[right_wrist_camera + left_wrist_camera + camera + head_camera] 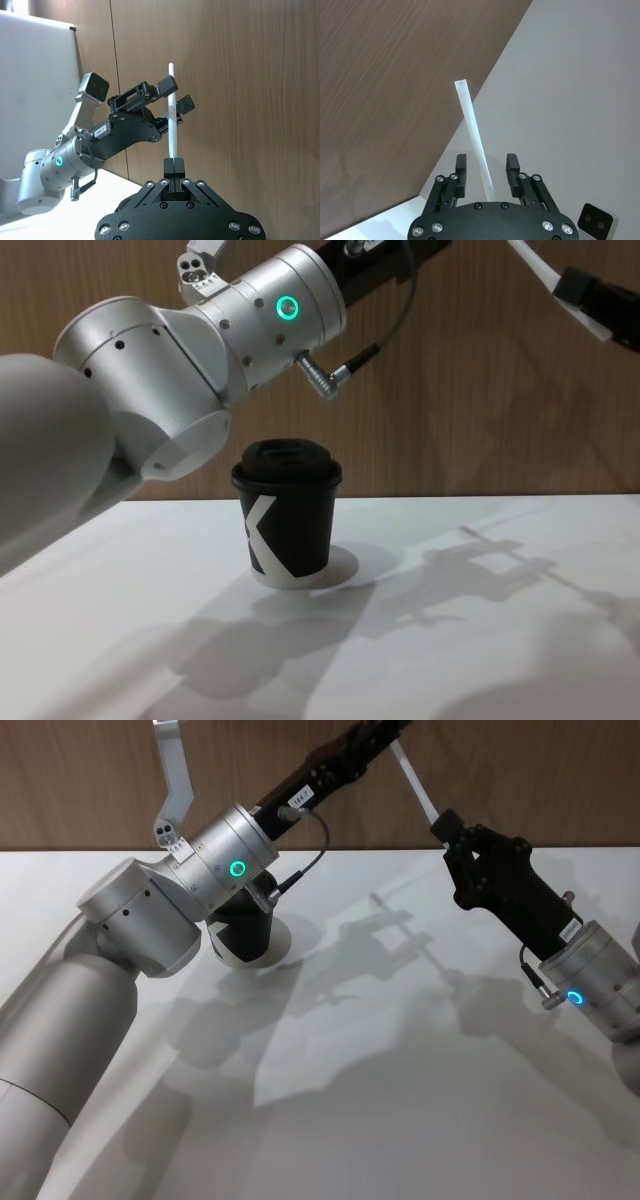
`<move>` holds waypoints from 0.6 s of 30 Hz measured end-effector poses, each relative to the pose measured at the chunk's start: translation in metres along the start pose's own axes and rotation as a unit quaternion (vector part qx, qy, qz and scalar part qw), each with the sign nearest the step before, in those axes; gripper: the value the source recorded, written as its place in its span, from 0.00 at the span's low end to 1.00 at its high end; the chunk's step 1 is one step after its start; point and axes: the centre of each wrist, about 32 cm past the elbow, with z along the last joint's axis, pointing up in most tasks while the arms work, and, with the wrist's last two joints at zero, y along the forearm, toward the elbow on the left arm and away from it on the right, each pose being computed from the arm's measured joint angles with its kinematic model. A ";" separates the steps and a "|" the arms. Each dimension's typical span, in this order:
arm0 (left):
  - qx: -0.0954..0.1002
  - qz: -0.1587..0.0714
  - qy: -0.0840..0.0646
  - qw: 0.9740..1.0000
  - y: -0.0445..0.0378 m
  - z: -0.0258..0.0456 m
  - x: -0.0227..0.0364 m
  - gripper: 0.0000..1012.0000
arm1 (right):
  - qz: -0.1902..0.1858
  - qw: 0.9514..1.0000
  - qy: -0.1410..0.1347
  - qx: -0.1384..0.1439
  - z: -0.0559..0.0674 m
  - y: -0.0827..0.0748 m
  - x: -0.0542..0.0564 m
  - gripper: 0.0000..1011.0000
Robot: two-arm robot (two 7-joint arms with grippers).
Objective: Pick up the straw with one hand, pass it to the other hand, and insert it into the cup.
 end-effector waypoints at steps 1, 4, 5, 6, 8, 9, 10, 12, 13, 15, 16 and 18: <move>0.000 0.000 0.000 1.000 0.0001 0.0001 0.0001 0.51 | 0.000 1.000 0.000 0.000 0.000 0.000 0.000 0.00; -0.001 0.002 -0.002 1.000 0.0004 0.0003 0.0001 0.44 | 0.000 1.000 0.000 0.000 0.000 0.000 0.000 0.00; -0.002 0.002 -0.003 1.000 0.0005 0.0005 0.0000 0.37 | 0.000 1.000 0.000 0.000 0.000 0.000 0.000 0.00; -0.002 0.003 -0.004 1.000 0.0007 0.0010 -0.0001 0.34 | 0.000 1.000 0.000 0.000 0.000 0.000 0.000 0.00; -0.003 0.003 -0.006 1.000 0.0008 0.0013 -0.0004 0.29 | 0.000 1.000 0.000 0.000 0.000 0.000 0.000 0.00; -0.003 0.004 -0.007 1.000 0.0011 0.0016 -0.0005 0.25 | 0.000 1.000 0.000 0.000 0.000 0.000 0.000 0.00; -0.003 0.004 -0.007 1.000 0.0015 0.0017 -0.0005 0.23 | 0.000 1.000 0.000 0.000 0.000 0.000 0.000 0.00; -0.003 0.005 -0.010 1.000 0.0022 0.0019 -0.0009 0.17 | 0.000 1.000 0.000 0.000 0.000 0.000 0.000 0.00; -0.003 0.005 -0.010 1.000 0.0022 0.0019 -0.0009 0.13 | 0.000 1.000 0.000 0.000 0.000 0.000 0.000 0.00; -0.004 0.006 -0.012 1.000 0.0027 0.0019 -0.0011 0.10 | 0.000 1.000 0.000 0.000 0.000 0.000 0.000 0.00; -0.004 0.006 -0.013 1.000 0.0031 0.0019 -0.0011 0.09 | 0.000 1.000 0.000 0.000 0.000 0.000 0.000 0.00; -0.004 0.007 -0.015 1.000 0.0037 0.0014 -0.0011 0.07 | 0.000 1.000 0.000 0.000 0.000 0.000 0.000 0.00</move>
